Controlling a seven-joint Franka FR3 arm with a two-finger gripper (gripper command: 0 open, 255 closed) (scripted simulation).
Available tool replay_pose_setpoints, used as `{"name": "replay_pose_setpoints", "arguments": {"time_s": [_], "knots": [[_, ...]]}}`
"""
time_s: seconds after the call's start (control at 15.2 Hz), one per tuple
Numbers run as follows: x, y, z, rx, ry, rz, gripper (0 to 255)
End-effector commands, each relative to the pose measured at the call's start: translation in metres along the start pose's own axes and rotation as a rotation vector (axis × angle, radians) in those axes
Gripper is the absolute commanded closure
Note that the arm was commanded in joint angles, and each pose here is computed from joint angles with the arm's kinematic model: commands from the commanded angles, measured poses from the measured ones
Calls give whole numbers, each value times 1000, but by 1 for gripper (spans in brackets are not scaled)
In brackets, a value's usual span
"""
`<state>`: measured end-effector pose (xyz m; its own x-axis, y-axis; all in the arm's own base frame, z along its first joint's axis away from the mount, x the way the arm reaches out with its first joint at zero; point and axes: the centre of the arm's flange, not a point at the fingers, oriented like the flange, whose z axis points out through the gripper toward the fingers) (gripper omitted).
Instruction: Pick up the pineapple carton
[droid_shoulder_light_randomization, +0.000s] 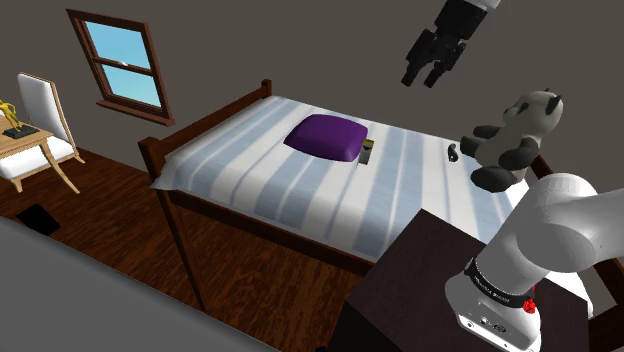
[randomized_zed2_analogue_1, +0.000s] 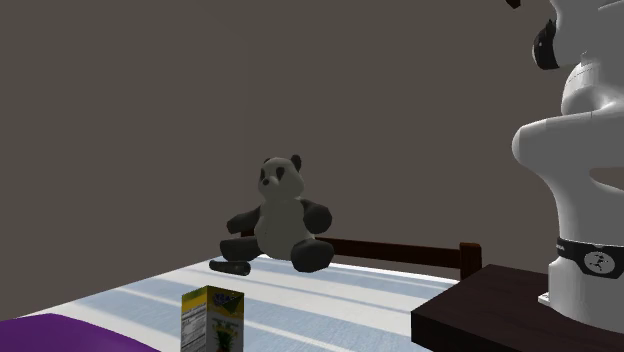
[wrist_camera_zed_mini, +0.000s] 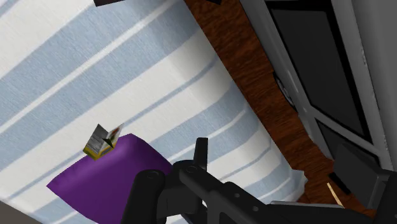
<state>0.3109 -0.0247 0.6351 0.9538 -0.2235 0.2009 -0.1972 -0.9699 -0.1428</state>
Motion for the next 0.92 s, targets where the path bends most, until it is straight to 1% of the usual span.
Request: {"name": "replay_pose_setpoints", "arguments": {"time_s": [0.0, 0.86], "knots": [[0, 0, 0, 0, 0, 0, 0], [103, 67, 121, -65, -45, 183, 0]]}}
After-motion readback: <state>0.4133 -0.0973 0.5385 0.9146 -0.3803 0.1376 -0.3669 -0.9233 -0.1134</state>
